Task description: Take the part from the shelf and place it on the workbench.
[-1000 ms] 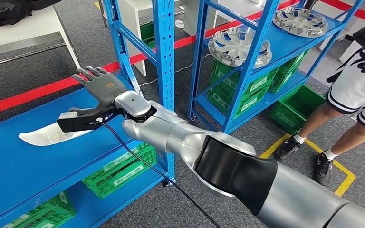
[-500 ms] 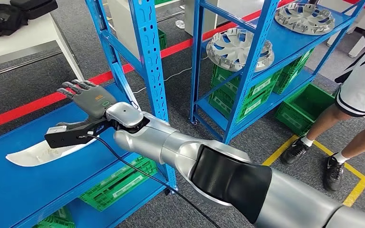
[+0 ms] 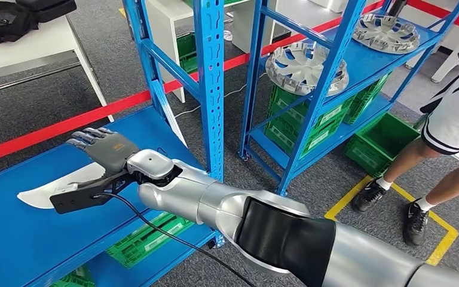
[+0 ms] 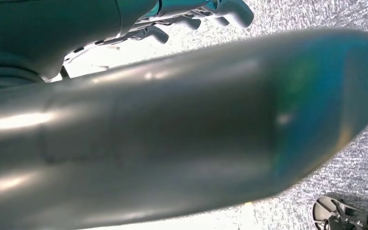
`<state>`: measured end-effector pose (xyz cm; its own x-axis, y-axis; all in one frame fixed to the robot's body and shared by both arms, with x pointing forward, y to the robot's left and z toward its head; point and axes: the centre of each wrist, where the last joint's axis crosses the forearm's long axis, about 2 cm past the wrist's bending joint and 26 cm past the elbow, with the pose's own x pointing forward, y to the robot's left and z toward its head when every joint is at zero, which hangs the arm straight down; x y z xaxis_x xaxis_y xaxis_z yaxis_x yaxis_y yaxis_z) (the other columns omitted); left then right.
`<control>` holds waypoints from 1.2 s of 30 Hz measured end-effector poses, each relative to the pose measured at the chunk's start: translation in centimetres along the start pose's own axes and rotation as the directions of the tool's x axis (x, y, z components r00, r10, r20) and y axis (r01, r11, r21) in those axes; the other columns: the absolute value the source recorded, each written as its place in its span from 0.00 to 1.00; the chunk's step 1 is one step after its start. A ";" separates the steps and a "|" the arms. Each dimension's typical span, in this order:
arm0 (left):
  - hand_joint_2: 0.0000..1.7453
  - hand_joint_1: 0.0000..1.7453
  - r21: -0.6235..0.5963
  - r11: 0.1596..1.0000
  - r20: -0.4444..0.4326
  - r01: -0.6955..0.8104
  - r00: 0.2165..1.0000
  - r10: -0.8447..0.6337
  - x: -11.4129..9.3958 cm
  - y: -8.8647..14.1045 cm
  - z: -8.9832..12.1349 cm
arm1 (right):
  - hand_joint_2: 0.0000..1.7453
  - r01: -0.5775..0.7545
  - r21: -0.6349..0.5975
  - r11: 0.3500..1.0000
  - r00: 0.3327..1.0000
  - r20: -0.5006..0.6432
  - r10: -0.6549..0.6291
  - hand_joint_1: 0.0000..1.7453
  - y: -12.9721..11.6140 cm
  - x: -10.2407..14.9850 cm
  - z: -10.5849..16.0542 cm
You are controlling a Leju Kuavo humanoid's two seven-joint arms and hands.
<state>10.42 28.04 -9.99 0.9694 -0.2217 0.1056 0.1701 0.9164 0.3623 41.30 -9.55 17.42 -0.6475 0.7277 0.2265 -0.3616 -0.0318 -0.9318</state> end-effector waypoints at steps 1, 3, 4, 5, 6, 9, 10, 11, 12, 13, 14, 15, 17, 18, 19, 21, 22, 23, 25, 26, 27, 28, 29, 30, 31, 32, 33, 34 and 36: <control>0.00 0.00 0.000 1.000 0.000 0.000 1.000 0.000 0.0 0.0 0.0 | 1.00 0.002 0.005 1.000 1.000 0.001 -0.002 0.00 0.2 0.1 0.0; 0.00 0.00 0.000 1.000 -0.001 0.000 1.000 0.000 0.0 0.0 0.0 | 1.00 -0.001 0.020 1.000 1.000 -0.004 0.001 0.00 0.7 0.3 0.0; 0.00 0.00 0.000 1.000 -0.002 0.000 1.000 0.000 0.0 0.0 0.0 | 1.00 -0.005 0.027 1.000 1.000 -0.010 0.005 0.00 0.9 0.4 0.0; 0.00 0.00 0.000 1.000 -0.003 0.000 1.000 0.000 0.0 0.0 0.0 | 1.00 -0.009 0.035 0.999 1.000 -0.018 0.010 0.00 1.1 0.4 0.0; 0.00 0.00 0.000 1.000 -0.004 0.000 1.000 0.000 0.0 0.0 0.0 | 1.00 -0.014 0.041 0.999 1.000 -0.025 0.015 0.00 1.2 0.4 0.0; 0.00 0.00 0.000 1.000 -0.007 0.000 1.000 0.000 0.0 0.0 0.0 | 1.00 -0.020 0.057 0.998 0.999 -0.037 0.022 0.00 1.6 0.4 0.1; 0.00 0.00 0.000 1.000 -0.008 0.000 1.000 0.000 0.0 0.0 0.0 | 1.00 -0.022 0.061 0.998 0.999 -0.038 0.024 0.00 1.7 0.4 0.1; 0.00 0.00 0.000 1.000 -0.009 0.000 1.000 0.000 0.0 0.0 0.0 | 1.00 -0.023 0.066 0.998 0.999 -0.041 0.026 0.00 1.8 0.3 0.1; 0.00 0.00 0.000 1.000 -0.009 0.000 1.000 0.000 0.0 0.0 0.0 | 1.00 -0.025 0.070 0.997 0.999 -0.045 0.029 0.00 1.9 0.3 0.1; 0.00 0.00 0.000 1.000 -0.010 0.000 1.000 0.000 0.0 0.0 0.0 | 1.00 -0.027 0.075 0.997 0.998 -0.050 0.031 0.00 1.9 0.3 0.2; 0.00 0.00 0.000 1.000 -0.011 0.000 1.000 0.000 0.0 0.0 0.0 | 1.00 -0.028 0.080 0.996 0.998 -0.057 0.033 0.00 2.0 0.2 0.2; 0.00 0.00 0.000 1.000 -0.011 0.000 1.000 0.000 0.0 0.0 0.0 | 1.00 -0.030 0.086 0.996 0.997 -0.064 0.035 0.00 2.1 0.1 0.2; 0.00 0.00 0.000 1.000 -0.011 0.000 1.000 0.000 0.0 0.0 0.0 | 0.50 -0.032 0.099 0.995 0.996 -0.077 0.040 0.00 2.2 -0.2 0.3; 0.00 0.00 0.000 1.000 -0.011 0.000 1.000 0.000 0.0 0.0 0.0 | 0.25 -0.034 0.105 0.994 0.996 -0.084 0.043 0.00 2.3 -0.3 0.4; 0.00 0.00 0.000 1.000 -0.011 0.000 1.000 0.000 0.0 0.0 0.0 | 0.00 -0.037 0.112 0.993 0.995 -0.092 0.048 0.00 2.4 -0.5 0.5; 0.00 0.00 0.000 1.000 -0.013 0.000 1.000 0.000 0.0 0.0 0.0 | 0.00 -0.047 0.123 0.991 0.992 -0.107 0.060 0.00 2.7 -0.8 0.6; 0.00 0.00 0.000 1.000 -0.015 0.000 1.000 0.000 0.0 0.0 0.0 | 0.00 -0.052 0.128 0.990 0.991 -0.113 0.066 0.00 2.7 -1.0 0.7; 0.00 0.00 0.000 1.000 -0.017 0.000 1.000 0.000 0.1 0.0 0.0 | 0.00 -0.055 0.131 0.990 0.991 -0.118 0.070 0.00 2.8 -1.1 0.8; 0.00 0.00 0.000 1.000 -0.019 0.001 1.000 -0.001 0.1 0.0 0.0 | 0.00 -0.058 0.135 0.989 0.989 -0.124 0.075 0.00 2.9 -1.3 0.9; 0.00 0.00 0.000 1.000 -0.020 0.001 1.000 -0.001 0.1 0.0 0.0 | 0.00 -0.059 0.137 0.989 0.989 -0.126 0.077 0.00 3.0 -1.4 0.9; 0.00 0.00 0.000 1.000 -0.020 0.001 1.000 -0.001 0.1 0.0 0.0 | 0.00 -0.059 0.138 0.989 0.989 -0.128 0.077 0.00 3.0 -1.5 1.0; 0.00 0.00 0.000 1.000 -0.020 0.001 1.000 -0.001 0.1 0.0 0.0 | 0.00 -0.059 0.139 0.988 0.988 -0.130 0.078 0.00 3.0 -1.6 1.0; 0.00 0.00 0.000 1.000 -0.020 0.002 1.000 -0.002 0.1 0.0 0.0 | 0.00 -0.059 0.140 0.988 0.988 -0.132 0.078 0.00 3.1 -1.7 1.0; 0.00 0.00 0.000 1.000 -0.020 0.002 1.000 -0.002 0.1 0.0 0.0 | 0.00 -0.059 0.141 0.988 0.988 -0.133 0.078 0.00 3.1 -1.7 1.1; 0.00 0.00 0.000 1.000 -0.019 0.002 1.000 -0.002 0.1 0.0 0.0 | 0.00 -0.059 0.142 0.988 0.988 -0.134 0.079 0.00 3.1 -1.8 1.1; 0.00 0.00 0.000 1.000 -0.019 0.002 1.000 -0.002 0.1 0.0 0.0 | 0.00 -0.060 0.143 0.988 0.988 -0.135 0.079 0.00 3.1 -1.8 1.1; 0.00 0.00 0.000 1.000 -0.019 0.002 1.000 -0.002 0.1 0.0 0.0 | 0.00 -0.060 0.144 0.988 0.988 -0.136 0.080 0.00 3.1 -1.8 1.1; 0.00 0.00 0.000 1.000 -0.019 0.002 1.000 -0.002 0.1 0.0 0.0 | 0.00 -0.061 0.144 0.988 0.987 -0.136 0.080 0.00 3.2 -1.9 1.1; 0.00 0.00 0.000 1.000 -0.019 0.002 1.000 -0.002 0.1 0.0 0.0 | 0.00 -0.062 0.145 0.987 0.987 -0.137 0.082 0.00 3.2 -1.9 1.2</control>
<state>10.49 28.03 -9.97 0.9723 -0.2167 0.0871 0.1717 0.9159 0.3628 40.60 -11.82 14.36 -0.5772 0.8093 0.1086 -0.4146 -0.1759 -0.8929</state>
